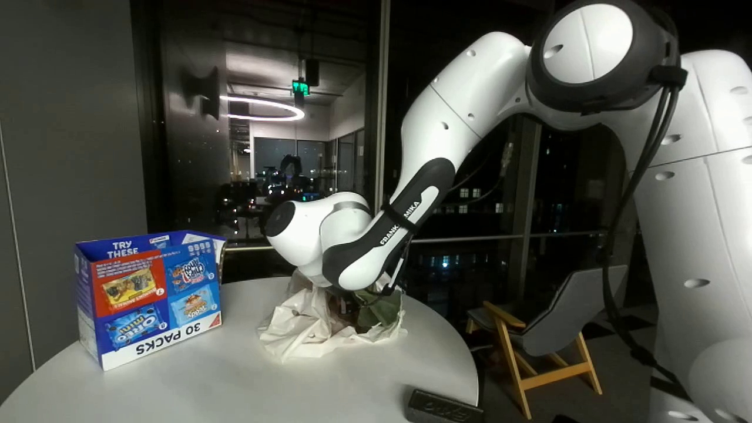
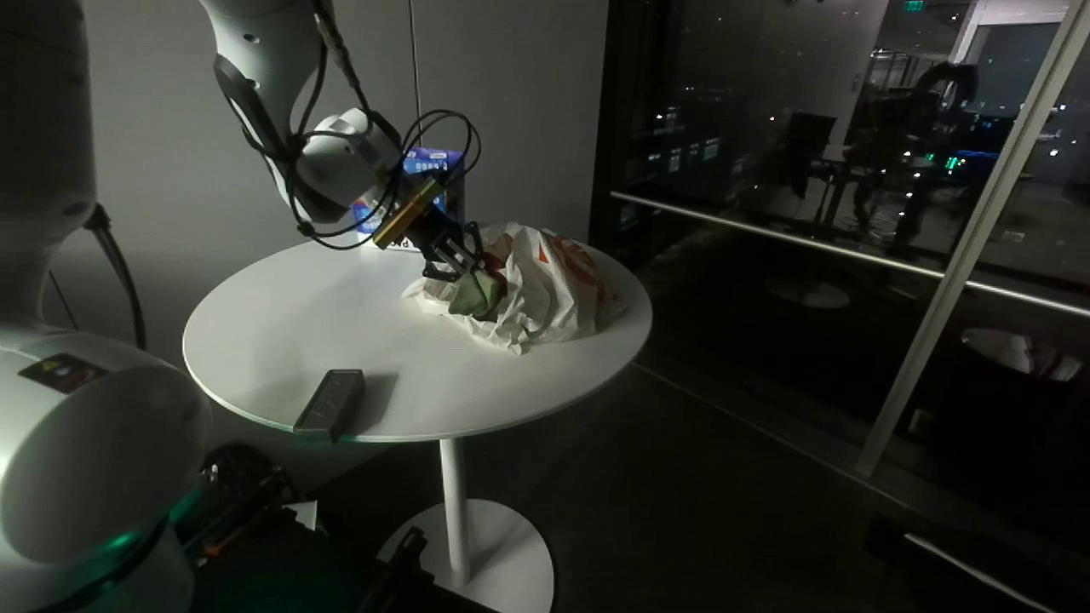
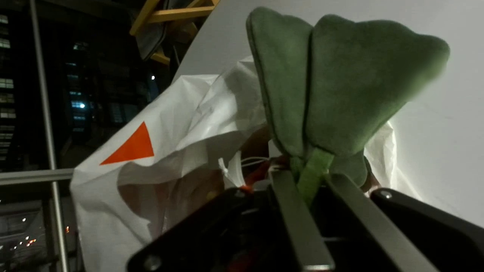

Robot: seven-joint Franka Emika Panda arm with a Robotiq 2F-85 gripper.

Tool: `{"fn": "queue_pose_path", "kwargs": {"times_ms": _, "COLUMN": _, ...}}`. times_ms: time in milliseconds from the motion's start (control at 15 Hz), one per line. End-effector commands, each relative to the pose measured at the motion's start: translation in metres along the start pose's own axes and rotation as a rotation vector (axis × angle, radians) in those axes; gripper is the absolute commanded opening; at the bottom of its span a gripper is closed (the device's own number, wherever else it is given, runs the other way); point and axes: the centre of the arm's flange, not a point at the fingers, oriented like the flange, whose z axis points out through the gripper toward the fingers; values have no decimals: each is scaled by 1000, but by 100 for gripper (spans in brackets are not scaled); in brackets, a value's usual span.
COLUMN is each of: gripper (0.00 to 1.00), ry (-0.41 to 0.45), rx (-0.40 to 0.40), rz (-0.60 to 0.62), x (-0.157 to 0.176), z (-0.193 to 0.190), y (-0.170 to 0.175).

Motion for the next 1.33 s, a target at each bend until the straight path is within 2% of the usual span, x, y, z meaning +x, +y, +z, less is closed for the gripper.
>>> {"fn": "queue_pose_path", "kwargs": {"times_ms": 0, "gripper": 8, "ry": 72, "rx": -79, "rz": -70, "x": 22, "z": -13, "y": -1}}
{"fn": "queue_pose_path", "kwargs": {"times_ms": 200, "gripper": 9, "ry": 155, "rx": 24, "rz": -87, "x": 26, "z": -26, "y": -6}}
{"fn": "queue_pose_path", "kwargs": {"times_ms": 267, "gripper": 8, "ry": 176, "rx": 27, "rz": -82, "x": 26, "z": -28, "y": -5}}
{"fn": "queue_pose_path", "kwargs": {"times_ms": 333, "gripper": 8, "ry": 183, "rx": 0, "rz": -77, "x": 27, "z": -29, "y": -4}}
{"fn": "queue_pose_path", "kwargs": {"times_ms": 467, "gripper": 8, "ry": 138, "rx": -134, "rz": -67, "x": 27, "z": -23, "y": -1}}
{"fn": "queue_pose_path", "kwargs": {"times_ms": 600, "gripper": 8, "ry": 99, "rx": -230, "rz": -72, "x": 25, "z": -17, "y": 2}}
{"fn": "queue_pose_path", "kwargs": {"times_ms": 733, "gripper": 9, "ry": 75, "rx": -265, "rz": -74, "x": 24, "z": -13, "y": 5}}
{"fn": "queue_pose_path", "kwargs": {"times_ms": 933, "gripper": 8, "ry": 93, "rx": -199, "rz": -126, "x": 26, "z": -10, "y": 0}}
{"fn": "queue_pose_path", "kwargs": {"times_ms": 1133, "gripper": 8, "ry": 174, "rx": -131, "rz": -178, "x": 29, "z": -15, "y": -11}}
{"fn": "queue_pose_path", "kwargs": {"times_ms": 1267, "gripper": 9, "ry": 192, "rx": -142, "rz": -166, "x": 32, "z": -18, "y": -15}}
